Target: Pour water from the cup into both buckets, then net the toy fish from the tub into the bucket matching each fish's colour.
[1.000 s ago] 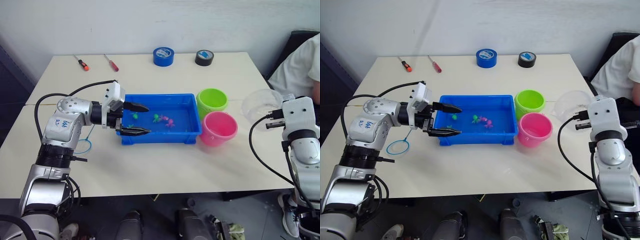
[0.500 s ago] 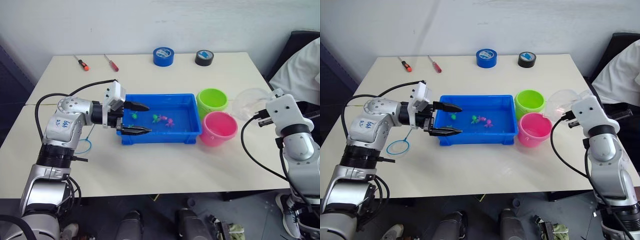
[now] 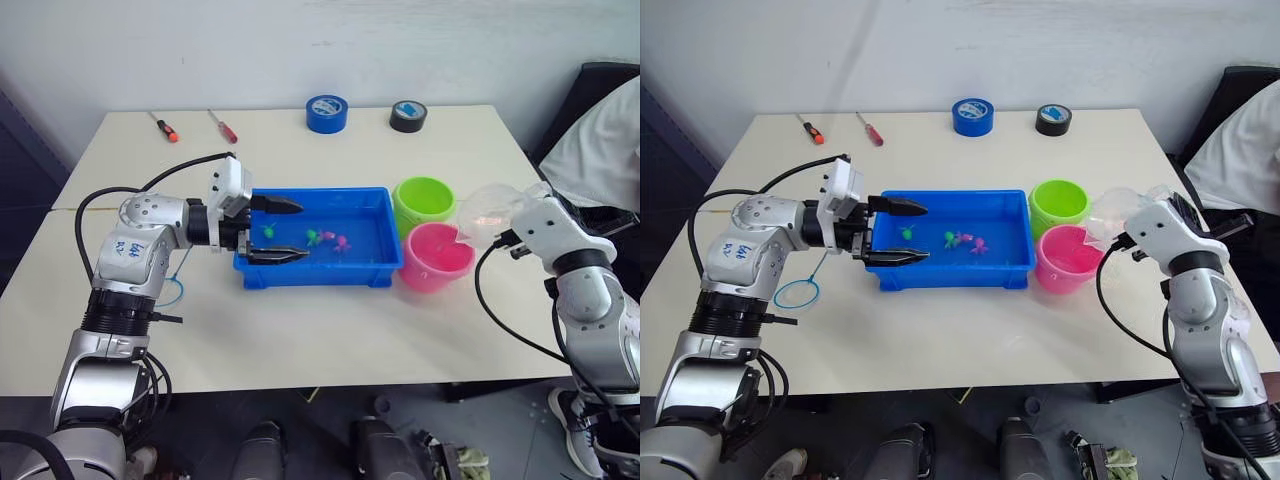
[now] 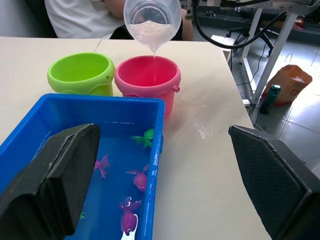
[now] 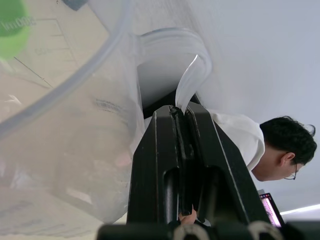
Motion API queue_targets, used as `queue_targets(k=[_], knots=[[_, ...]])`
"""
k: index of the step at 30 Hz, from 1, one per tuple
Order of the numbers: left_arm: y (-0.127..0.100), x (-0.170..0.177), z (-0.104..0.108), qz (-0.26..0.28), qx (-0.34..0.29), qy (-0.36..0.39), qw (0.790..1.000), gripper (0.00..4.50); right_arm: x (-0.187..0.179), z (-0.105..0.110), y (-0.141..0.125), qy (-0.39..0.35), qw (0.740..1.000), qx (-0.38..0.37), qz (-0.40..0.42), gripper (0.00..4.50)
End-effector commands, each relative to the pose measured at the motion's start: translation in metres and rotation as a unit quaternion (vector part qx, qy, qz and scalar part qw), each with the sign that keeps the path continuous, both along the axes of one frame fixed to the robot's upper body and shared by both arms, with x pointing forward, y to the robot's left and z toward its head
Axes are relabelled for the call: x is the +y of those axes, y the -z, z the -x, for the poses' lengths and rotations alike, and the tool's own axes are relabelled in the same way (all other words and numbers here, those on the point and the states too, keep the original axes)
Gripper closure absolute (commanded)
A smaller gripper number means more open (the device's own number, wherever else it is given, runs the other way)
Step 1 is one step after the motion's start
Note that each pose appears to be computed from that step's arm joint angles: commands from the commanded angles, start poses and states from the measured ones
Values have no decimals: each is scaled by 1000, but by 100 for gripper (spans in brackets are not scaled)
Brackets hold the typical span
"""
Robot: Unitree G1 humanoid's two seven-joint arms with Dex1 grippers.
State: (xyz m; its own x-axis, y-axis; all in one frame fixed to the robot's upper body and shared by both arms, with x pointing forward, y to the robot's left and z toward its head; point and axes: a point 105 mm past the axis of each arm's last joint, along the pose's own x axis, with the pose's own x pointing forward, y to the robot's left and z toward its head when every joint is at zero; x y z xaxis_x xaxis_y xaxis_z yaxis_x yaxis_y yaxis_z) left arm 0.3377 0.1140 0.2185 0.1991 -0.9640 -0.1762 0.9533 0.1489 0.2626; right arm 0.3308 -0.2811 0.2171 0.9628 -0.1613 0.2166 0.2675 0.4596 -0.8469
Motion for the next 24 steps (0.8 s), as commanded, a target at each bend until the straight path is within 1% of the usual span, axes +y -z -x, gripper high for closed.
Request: queue_targets(k=[1,14,24], knots=[[-15,1,3,16,-30,4,999,0,5,2,-24,-4,998,-40,43,449],[-14,3,4,12,-30,1,999,0,12,-4,-27,-4,993,-53,103,449],[-13,3,6,10,-29,0,1000,0,14,-5,-30,-7,989,-60,134,449]])
